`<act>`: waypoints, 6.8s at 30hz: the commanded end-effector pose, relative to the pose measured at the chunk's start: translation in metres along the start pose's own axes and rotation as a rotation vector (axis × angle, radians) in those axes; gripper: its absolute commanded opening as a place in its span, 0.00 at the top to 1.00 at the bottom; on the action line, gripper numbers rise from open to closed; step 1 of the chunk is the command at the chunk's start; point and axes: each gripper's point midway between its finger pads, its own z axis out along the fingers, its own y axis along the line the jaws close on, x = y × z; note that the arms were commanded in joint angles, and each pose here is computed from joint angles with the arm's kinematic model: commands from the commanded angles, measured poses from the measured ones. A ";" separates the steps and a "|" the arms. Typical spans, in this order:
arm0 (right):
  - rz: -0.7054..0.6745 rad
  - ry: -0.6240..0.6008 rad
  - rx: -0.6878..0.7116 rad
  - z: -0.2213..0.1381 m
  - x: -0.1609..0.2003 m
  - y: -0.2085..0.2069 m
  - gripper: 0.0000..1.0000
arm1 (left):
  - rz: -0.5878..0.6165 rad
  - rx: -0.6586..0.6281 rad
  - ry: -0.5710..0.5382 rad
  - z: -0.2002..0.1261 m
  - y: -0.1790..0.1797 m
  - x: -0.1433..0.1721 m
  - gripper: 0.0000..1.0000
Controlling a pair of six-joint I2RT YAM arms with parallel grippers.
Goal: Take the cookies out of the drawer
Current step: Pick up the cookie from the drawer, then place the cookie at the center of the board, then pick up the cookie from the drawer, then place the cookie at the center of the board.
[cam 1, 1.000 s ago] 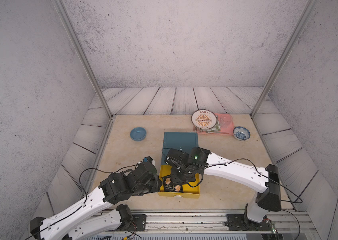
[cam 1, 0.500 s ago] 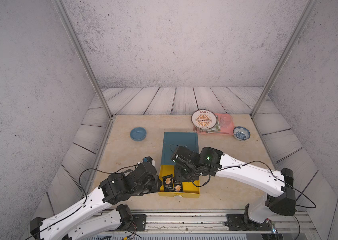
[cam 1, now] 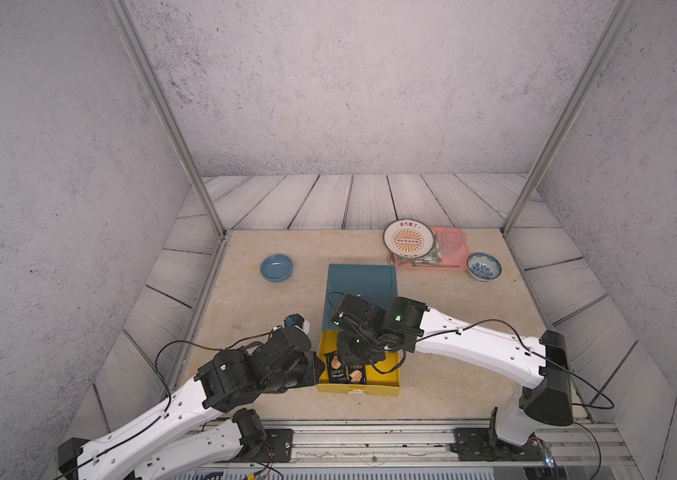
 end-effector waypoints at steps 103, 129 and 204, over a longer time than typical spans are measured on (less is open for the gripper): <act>0.093 -0.086 -0.065 -0.147 -0.037 -0.106 0.60 | 0.023 -0.117 0.007 0.022 0.006 -0.007 0.83; -0.033 0.126 0.090 -0.056 0.011 -0.053 0.65 | 0.017 -0.126 -0.001 0.028 0.007 -0.009 0.83; 0.176 -0.233 -0.059 -0.158 -0.065 -0.118 1.00 | 0.047 -0.142 0.035 0.038 0.008 -0.004 0.83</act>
